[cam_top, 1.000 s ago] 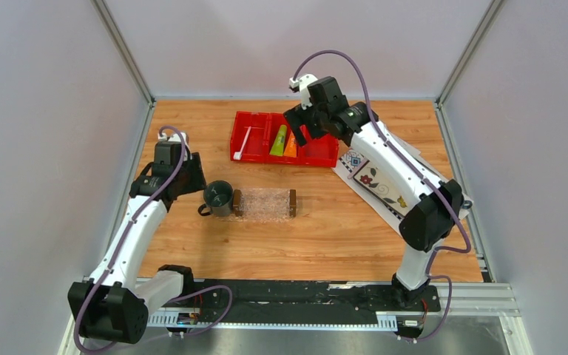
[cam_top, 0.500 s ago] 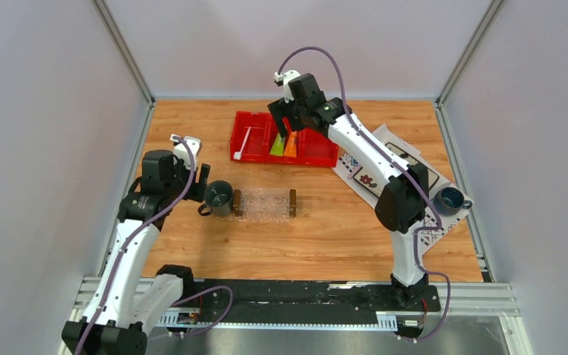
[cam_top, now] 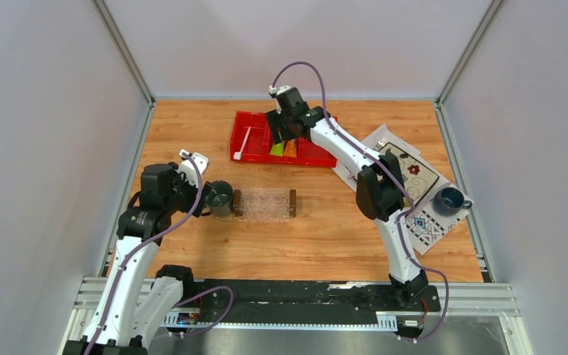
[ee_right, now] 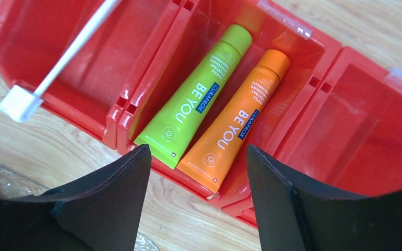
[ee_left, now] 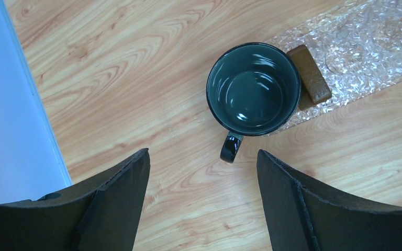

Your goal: Prepare toiletry sets of a toothbrush and toothpaste on the tray

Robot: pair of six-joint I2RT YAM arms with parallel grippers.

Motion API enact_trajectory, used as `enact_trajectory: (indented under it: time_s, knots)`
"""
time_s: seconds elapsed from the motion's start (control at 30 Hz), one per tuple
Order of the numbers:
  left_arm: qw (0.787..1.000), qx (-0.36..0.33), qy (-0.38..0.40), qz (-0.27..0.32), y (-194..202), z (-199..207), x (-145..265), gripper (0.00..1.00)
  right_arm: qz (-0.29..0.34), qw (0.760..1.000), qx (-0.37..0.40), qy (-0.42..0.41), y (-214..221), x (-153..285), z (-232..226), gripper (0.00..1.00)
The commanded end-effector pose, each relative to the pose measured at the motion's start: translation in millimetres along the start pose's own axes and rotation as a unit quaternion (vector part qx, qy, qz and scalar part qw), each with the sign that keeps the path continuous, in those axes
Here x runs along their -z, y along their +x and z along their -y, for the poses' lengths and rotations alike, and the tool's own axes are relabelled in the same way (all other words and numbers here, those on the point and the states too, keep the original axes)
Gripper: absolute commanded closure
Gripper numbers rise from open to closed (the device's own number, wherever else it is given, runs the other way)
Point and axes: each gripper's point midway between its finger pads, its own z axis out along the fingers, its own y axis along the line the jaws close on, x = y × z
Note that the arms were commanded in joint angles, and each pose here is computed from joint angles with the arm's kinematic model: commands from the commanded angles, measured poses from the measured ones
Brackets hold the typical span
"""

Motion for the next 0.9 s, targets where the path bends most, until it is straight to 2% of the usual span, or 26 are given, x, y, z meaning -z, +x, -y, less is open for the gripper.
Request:
enact_trajectory:
  time_s: [0.0, 0.47, 0.87]
  knots:
    - [0.999, -0.012, 0.007, 0.038, -15.5, 1.6, 7.8, 0.18, 0.039, 0.999, -0.021, 0.019, -20.9, -6.3, 2.0, 0.3]
    - [0.999, 0.003, -0.011, 0.046, -16.3, -2.4, 12.0, 0.18, -0.001, 0.998, -0.061, -0.007, 0.6, -50.6, 7.9, 0.33]
    - [0.999, 0.001, -0.008, 0.045, -17.9, -3.1, 6.0, 0.18, -0.017, 0.997, -0.071, -0.004, 14.4, -63.3, 7.2, 0.31]
